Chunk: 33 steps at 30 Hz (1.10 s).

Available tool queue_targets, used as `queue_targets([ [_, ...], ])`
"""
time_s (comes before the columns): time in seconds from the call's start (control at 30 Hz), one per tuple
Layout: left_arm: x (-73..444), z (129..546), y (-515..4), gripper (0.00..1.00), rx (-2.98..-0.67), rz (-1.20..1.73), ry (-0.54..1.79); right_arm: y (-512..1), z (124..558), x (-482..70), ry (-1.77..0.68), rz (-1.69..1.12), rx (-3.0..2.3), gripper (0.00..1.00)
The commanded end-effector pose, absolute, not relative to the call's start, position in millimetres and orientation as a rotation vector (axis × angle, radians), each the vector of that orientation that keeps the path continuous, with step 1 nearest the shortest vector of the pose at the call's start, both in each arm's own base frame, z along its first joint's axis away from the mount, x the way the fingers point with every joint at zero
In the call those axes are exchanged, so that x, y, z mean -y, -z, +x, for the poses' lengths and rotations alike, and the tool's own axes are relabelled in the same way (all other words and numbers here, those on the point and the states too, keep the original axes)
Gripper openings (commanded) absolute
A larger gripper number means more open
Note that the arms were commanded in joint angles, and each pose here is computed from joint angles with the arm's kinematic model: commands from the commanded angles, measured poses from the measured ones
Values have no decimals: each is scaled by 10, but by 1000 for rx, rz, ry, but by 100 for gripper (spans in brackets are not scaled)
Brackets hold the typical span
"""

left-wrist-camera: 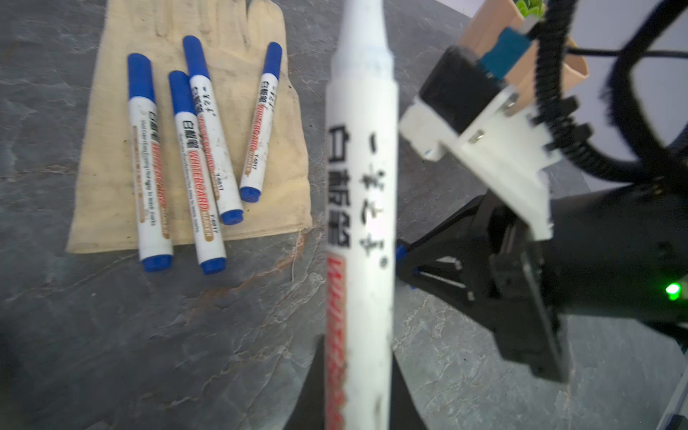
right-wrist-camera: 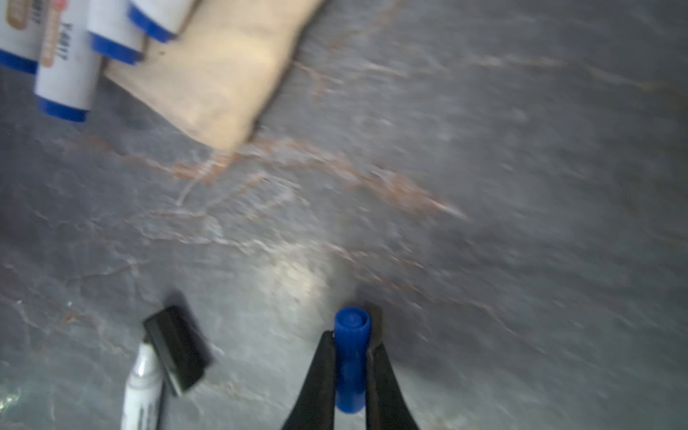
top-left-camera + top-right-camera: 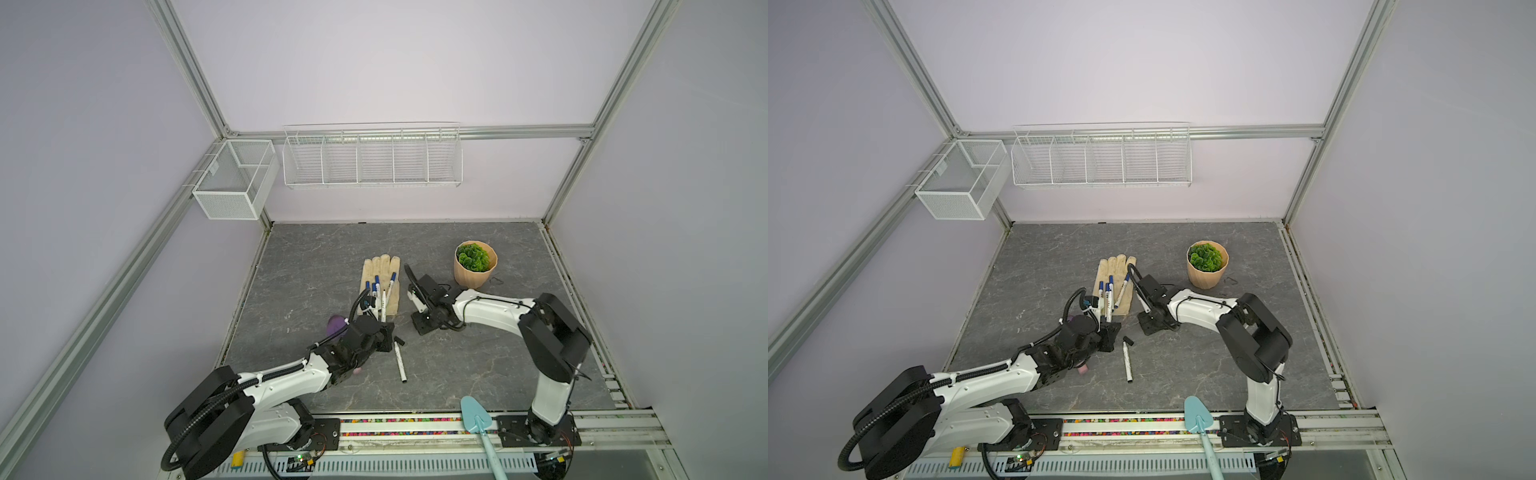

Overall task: Insert the pens into the pen caps
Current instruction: 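Lift the blue cap with the right gripper above the upright marker tip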

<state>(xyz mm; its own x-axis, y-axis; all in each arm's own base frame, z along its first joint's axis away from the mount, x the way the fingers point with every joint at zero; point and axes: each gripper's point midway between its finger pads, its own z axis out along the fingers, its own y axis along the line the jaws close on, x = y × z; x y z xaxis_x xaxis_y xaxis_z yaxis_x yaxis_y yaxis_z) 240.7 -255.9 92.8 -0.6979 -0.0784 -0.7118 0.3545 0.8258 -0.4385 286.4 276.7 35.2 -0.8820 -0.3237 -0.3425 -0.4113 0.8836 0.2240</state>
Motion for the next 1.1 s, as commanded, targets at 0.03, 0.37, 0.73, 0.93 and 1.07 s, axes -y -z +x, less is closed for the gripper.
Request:
queue_targets([
  [0.03, 2876, 2395, -1067, 0, -2213, 362, 827, -1000, 3052, -2837, -871, -288, -2529, 7],
  [0.37, 3252, 2229, -1101, 0, -2199, 586, 877, -1843, 3138, -2784, -1160, -190, -2218, 8],
  [0.73, 3282, 2207, -1111, 0, -2194, 609, 878, -2015, 3222, -2941, -1218, -255, -2195, 9],
  [0.93, 3268, 2202, -1115, 0, -2193, 603, 875, -2007, 3245, -2959, -1221, -251, -2194, 9],
  [1.07, 3266, 2205, -1109, 0, -2194, 602, 873, -1961, 3229, -2968, -1210, -260, -2210, 9],
])
